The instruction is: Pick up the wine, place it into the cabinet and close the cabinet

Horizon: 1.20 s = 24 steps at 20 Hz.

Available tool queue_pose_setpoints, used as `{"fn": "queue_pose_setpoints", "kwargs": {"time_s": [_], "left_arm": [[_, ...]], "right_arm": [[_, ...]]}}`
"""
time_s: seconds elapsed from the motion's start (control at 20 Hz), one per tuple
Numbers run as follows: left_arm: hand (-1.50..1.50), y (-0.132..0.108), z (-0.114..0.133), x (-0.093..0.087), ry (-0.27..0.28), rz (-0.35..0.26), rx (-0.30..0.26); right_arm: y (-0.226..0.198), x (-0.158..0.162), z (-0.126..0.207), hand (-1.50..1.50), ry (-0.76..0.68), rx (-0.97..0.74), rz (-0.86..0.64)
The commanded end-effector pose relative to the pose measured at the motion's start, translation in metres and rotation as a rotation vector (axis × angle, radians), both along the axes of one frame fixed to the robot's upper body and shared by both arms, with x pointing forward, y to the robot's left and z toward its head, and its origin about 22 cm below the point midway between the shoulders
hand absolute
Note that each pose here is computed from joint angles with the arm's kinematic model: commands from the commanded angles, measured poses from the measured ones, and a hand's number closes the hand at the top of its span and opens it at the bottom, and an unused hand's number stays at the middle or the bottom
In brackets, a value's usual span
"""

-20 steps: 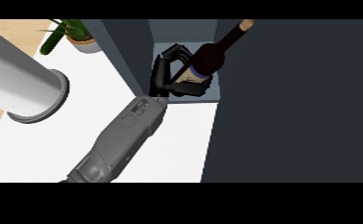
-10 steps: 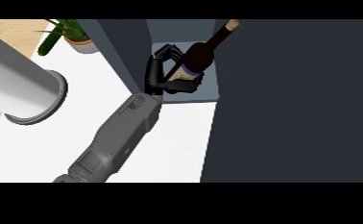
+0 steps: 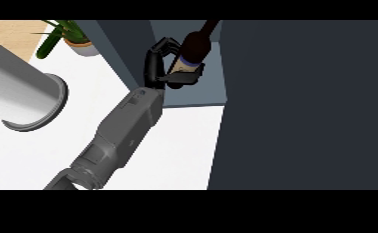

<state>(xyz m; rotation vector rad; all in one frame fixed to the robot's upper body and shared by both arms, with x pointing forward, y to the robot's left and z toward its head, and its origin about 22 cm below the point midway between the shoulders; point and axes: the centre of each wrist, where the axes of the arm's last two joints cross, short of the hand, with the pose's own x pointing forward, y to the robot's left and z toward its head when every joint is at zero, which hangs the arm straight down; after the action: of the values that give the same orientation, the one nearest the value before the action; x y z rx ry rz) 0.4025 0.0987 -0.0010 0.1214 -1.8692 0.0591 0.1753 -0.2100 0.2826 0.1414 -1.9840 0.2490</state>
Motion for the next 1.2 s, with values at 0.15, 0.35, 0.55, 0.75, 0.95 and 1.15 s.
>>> {"fn": "queue_pose_setpoints", "kwargs": {"time_s": [0.15,0.35,0.55,0.75,0.95,1.15], "left_arm": [[1.50,0.006,-0.002,0.007,0.023,0.020,0.010],[1.50,0.006,0.011,0.016,0.014,0.072,0.067],[1.50,0.012,0.029,0.028,0.011,0.130,0.159],[1.50,0.005,0.016,0.021,0.037,0.164,0.202],[1.50,0.023,0.027,0.030,0.068,0.138,0.183],[1.50,0.021,0.024,0.029,0.104,0.207,0.221]], "right_arm": [[0.001,-0.016,0.001,-1.50,0.002,0.025,0.082],[-0.006,-0.025,-0.007,-1.50,0.000,0.013,0.082],[0.001,-0.011,0.004,-1.50,-0.034,0.016,0.082],[0.003,-0.011,0.005,-1.50,-0.035,0.013,0.103],[0.008,-0.001,0.005,-1.50,-0.028,0.014,0.095],[0.007,-0.003,0.002,-1.50,-0.044,0.013,0.103]]}}
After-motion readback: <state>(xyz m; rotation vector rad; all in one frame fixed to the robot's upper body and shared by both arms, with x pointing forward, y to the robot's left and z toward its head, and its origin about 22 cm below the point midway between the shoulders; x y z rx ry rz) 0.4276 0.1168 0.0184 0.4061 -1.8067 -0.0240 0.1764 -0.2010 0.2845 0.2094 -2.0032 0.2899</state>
